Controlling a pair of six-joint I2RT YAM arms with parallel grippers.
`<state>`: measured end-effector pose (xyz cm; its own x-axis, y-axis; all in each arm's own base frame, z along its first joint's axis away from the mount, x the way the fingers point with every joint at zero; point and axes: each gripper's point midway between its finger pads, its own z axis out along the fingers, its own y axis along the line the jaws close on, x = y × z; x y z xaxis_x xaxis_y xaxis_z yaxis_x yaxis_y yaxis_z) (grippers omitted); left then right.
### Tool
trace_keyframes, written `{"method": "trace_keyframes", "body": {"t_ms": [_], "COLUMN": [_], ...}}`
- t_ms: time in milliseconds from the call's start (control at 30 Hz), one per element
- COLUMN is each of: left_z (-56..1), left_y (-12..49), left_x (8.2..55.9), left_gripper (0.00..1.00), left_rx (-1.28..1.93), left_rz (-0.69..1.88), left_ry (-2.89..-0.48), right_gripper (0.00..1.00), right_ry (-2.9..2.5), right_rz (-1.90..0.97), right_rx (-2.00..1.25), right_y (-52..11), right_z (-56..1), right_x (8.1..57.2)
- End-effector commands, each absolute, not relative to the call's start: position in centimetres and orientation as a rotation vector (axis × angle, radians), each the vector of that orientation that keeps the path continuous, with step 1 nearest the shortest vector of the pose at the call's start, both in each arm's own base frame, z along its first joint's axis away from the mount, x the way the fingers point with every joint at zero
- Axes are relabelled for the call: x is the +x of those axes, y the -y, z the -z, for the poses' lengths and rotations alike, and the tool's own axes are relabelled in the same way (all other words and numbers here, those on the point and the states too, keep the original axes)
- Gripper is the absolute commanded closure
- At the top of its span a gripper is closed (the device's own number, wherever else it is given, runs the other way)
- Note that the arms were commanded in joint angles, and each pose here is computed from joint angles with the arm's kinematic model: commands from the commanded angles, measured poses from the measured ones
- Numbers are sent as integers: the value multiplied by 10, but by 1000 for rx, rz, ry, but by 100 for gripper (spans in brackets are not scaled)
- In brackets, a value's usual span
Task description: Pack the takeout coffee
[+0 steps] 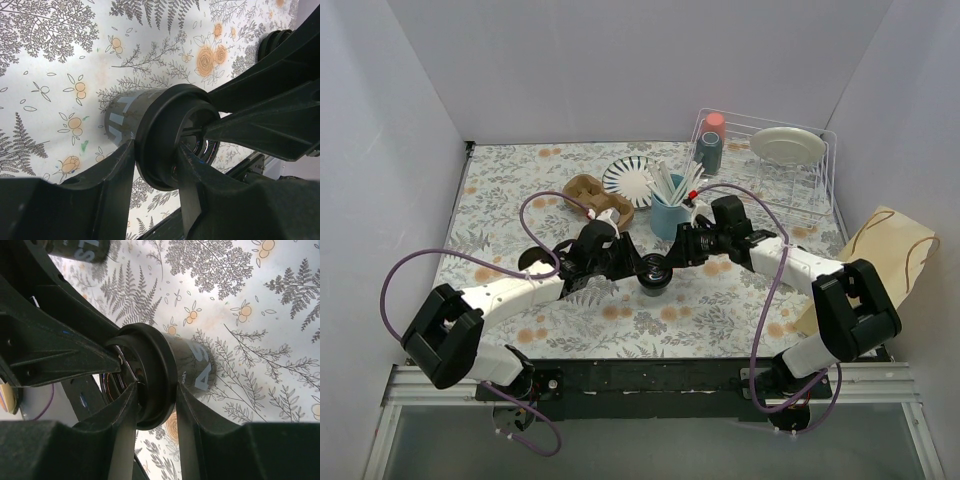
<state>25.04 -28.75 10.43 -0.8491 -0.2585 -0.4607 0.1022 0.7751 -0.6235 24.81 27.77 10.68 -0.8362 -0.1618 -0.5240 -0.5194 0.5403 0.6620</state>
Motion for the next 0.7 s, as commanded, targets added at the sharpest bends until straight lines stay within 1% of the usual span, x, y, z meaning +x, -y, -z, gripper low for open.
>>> {"method": "trace_keyframes", "body": {"t_ms": [0, 100, 133, 167, 200, 233, 267, 333, 400, 500, 533, 667], "left_z": [-18, -21, -22, -22, -22, -22, -23, -23, -23, -23, -22, -23], "left_y": [232, 233, 233, 232, 231, 231, 230, 229, 229, 230, 231, 232], "left_x": [199, 201, 201, 201, 202, 201, 202, 202, 202, 203, 203, 203], "left_gripper": [65, 65, 65, 65, 65, 65, 65, 66, 65, 65, 65, 65], "left_rx": [-86, -76, -71, -68, -66, -60, -55, -50, -44, -36, -32, -24], "left_rz": [556, 564, 558, 554, 542, 539, 533, 528, 527, 528, 526, 528], "left_ry": [-2738, -2730, -2729, -2728, -2730, -2730, -2730, -2728, -2727, -2730, -2733, -2734], "right_gripper": [69, 69, 66, 63, 61, 55, 52, 47, 46, 47, 50, 55], "right_ry": [-2669, -2653, -2647, -2585, -2564, -2564, -2503, -2490, -2455, -2454, -2454, -2440], "right_rz": [-1107, -1146, -1155, -1169, -1169, -1158, -1161, -1142, -1125, -1063, -1038, -998], "right_rx": [-474, -468, -472, -489, -500, -495, -510, -510, -513, -498, -487, -487], "right_y": [-250, -253, -254, -261, -263, -263, -269, -268, -269, -264, -261, -256], "right_z": [-25, -34, -40, -62, -72, -82, -105, -121, -138, -145, -147, -149], "right_x": [198, 196, 196, 208, 211, 215, 227, 233, 244, 254, 258, 264]}}
